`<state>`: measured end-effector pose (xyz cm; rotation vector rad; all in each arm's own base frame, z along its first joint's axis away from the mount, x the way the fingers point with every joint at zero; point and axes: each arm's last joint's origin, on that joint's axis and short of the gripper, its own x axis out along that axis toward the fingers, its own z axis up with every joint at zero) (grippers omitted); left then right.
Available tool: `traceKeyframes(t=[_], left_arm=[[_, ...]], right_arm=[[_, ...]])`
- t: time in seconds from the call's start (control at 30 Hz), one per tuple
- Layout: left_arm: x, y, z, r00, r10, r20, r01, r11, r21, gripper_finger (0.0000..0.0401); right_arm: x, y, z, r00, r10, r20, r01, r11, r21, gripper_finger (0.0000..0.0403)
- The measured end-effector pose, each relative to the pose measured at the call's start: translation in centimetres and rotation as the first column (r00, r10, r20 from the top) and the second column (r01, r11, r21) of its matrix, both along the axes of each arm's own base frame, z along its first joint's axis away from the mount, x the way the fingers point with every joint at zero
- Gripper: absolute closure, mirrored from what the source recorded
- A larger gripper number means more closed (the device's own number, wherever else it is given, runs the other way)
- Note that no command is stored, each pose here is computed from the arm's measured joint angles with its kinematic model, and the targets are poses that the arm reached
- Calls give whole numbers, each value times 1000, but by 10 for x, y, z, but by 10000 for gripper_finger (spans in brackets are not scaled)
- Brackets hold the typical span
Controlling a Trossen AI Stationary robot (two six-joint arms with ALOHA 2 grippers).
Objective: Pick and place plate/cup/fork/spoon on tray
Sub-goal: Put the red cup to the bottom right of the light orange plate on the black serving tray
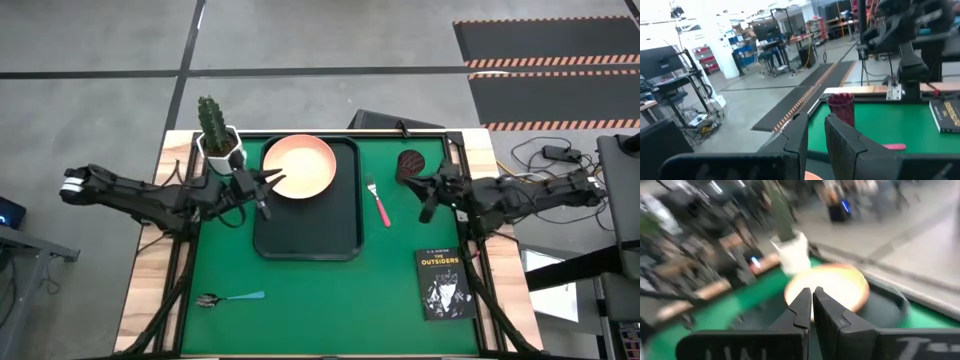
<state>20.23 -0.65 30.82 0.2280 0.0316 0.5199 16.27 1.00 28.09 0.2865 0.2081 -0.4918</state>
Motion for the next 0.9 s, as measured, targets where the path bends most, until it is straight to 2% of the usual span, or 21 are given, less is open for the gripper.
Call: traceKeyframes(t=[0.1,0.2,0.27,0.47,0.67,0.9], left_arm=[[-5,1,2,1000,0,20,0,1000,-3,354],[-7,1,0,1000,0,11,0,1000,-2,354],[-7,1,0,1000,0,12,0,1000,-2,354],[-6,1,0,1000,1,9,-1,1000,1,354],[-7,1,0,1000,1,9,-1,1000,2,354],[-6,1,0,1000,2,-5,-2,1000,25,354]], right_arm=[[7,-5,12,989,-69,-129,78,995,64,394],[13,-12,19,956,-123,-267,157,981,112,394],[19,-17,19,923,-139,-358,196,972,128,394],[39,-48,22,833,-173,-526,281,951,132,394],[49,-94,15,766,-121,-631,299,936,184,394],[41,-137,-2,714,-93,-694,355,903,244,394]])
